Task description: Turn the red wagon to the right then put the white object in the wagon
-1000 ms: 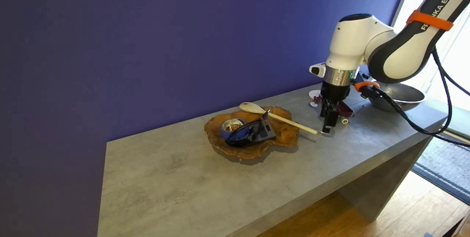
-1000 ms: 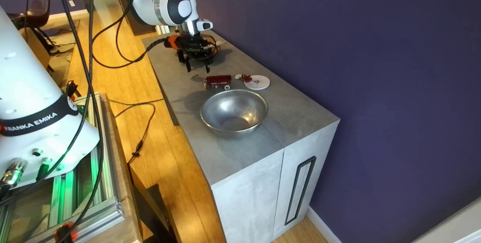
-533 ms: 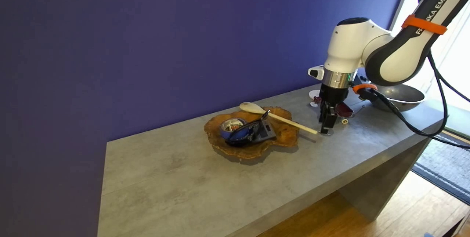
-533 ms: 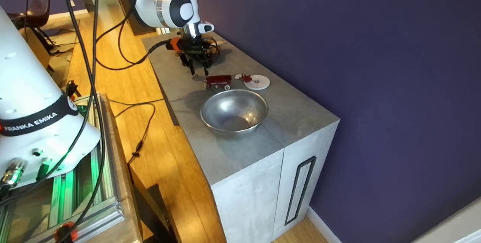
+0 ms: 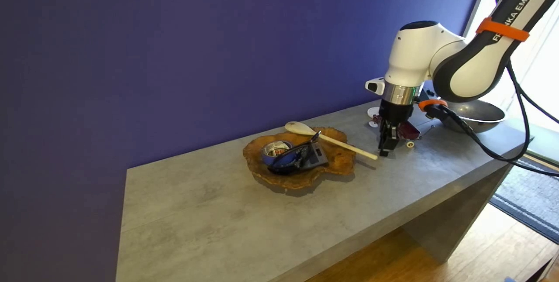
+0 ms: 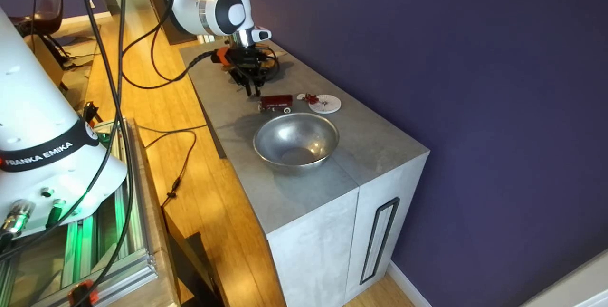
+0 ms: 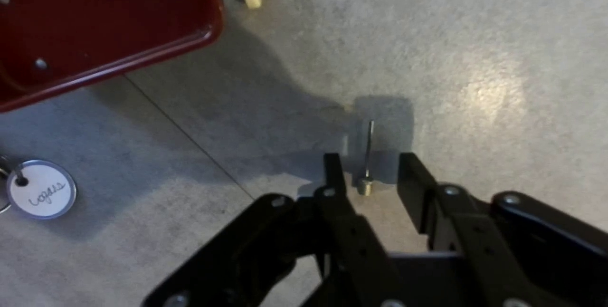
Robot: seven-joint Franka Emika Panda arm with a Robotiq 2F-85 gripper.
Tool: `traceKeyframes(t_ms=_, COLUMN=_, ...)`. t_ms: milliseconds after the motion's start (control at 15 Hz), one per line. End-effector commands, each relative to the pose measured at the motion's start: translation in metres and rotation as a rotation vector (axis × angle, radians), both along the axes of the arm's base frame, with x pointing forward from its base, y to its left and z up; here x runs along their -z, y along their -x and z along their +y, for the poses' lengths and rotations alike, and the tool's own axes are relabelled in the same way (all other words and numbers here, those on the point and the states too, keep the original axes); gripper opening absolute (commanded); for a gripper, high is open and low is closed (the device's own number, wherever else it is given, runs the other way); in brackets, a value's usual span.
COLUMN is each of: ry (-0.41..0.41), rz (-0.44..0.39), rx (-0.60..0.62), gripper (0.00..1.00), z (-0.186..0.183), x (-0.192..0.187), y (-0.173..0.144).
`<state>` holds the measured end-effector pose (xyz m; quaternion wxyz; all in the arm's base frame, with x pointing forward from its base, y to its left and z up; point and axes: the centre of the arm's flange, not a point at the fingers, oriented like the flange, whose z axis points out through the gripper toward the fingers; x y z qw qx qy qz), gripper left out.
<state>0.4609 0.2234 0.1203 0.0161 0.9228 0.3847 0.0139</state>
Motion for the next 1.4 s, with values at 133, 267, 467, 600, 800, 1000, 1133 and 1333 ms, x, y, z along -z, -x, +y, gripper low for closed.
traceKeyframes(t_ms=133, ry=-0.005, rz=-0.006, rx=-0.032, gripper=0.62, z=0.002, x=0.004, y=-0.006)
traceKeyframes(t_ms=267, ry=-0.006, rz=-0.006, rx=-0.038, gripper=0.37, z=0.003, x=0.005, y=-0.006)
traceKeyframes(t_ms=467, ry=-0.004, rz=-0.006, rx=-0.045, gripper=0.21, z=0.003, x=0.007, y=-0.007)
traceKeyframes(t_ms=600, ry=-0.003, rz=-0.005, rx=-0.047, gripper=0.06, z=0.004, x=0.009, y=-0.008)
traceKeyframes(t_ms=800, ry=-0.004, rz=-0.005, rx=-0.052, gripper=0.0, z=0.006, x=0.009, y=-0.01)
traceKeyframes(t_ms=1000, ry=-0.006, rz=-0.01, rx=-0.052, gripper=0.02, z=0.008, x=0.006, y=-0.01)
traceKeyframes(t_ms=1133, ry=0.007, rz=-0.029, rx=-0.039, gripper=0.02, z=0.005, x=-0.006, y=-0.004)
traceKeyframes(t_ms=1333, ry=0.023, rz=-0.068, rx=0.007, gripper=0.02, z=-0.008, x=-0.022, y=-0.001)
